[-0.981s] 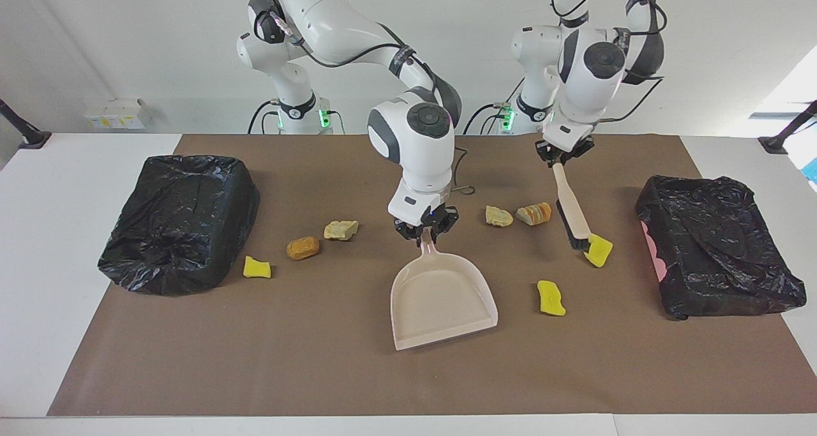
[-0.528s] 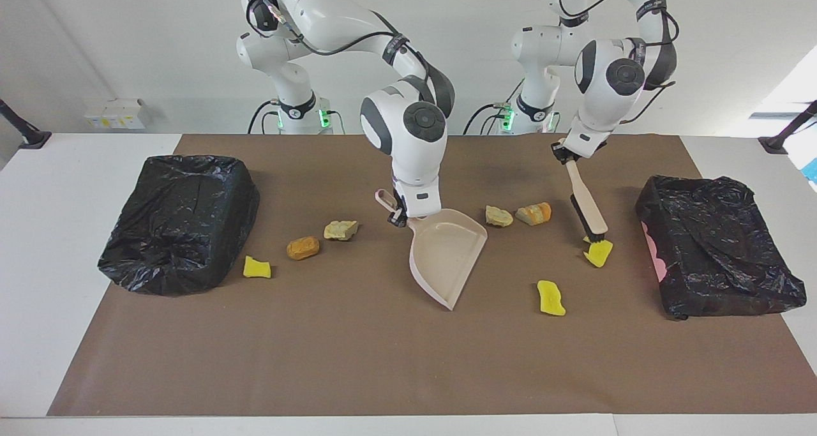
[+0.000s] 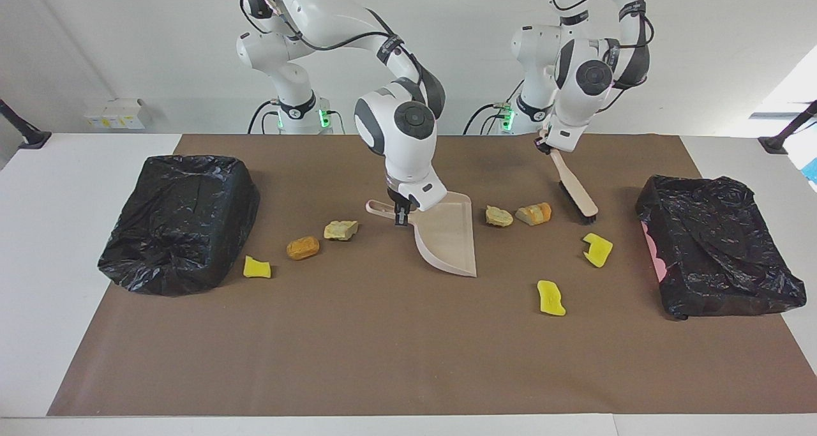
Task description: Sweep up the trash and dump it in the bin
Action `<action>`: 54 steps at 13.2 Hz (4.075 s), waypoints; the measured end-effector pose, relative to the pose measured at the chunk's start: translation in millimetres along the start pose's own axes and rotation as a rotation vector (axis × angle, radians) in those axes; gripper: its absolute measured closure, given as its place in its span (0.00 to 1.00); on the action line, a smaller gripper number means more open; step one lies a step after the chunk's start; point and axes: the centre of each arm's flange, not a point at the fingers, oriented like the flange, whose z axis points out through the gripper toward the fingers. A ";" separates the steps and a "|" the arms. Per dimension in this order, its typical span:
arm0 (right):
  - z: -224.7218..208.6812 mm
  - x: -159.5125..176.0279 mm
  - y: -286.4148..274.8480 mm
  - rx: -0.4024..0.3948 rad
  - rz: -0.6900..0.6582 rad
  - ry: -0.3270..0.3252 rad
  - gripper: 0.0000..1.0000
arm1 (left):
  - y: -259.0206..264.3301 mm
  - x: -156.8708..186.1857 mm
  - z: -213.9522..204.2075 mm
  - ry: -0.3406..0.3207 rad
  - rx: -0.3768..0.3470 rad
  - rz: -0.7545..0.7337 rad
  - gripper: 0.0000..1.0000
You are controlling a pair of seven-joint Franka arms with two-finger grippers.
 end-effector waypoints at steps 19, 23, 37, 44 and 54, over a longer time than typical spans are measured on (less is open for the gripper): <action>27.2 37.9 -29.1 -0.037 0.067 0.025 0.67 | 175.6 -36.4 -22.2 0.165 -0.122 0.515 0.74; 25.2 29.8 -22.1 -0.039 0.084 0.028 0.67 | 154.4 -15.8 -71.5 0.070 -0.103 0.517 0.74; -28.7 -35.7 22.1 -0.039 0.096 0.045 0.67 | -42.7 137.7 -84.4 0.127 -0.023 0.308 0.74; -21.9 -12.7 8.3 -0.033 0.046 0.048 0.67 | -65.2 165.6 -56.9 0.103 -0.004 0.236 0.74; 5.0 4.6 0.6 -0.039 0.070 0.052 0.67 | 29.3 141.1 -50.0 0.133 -0.018 0.288 0.74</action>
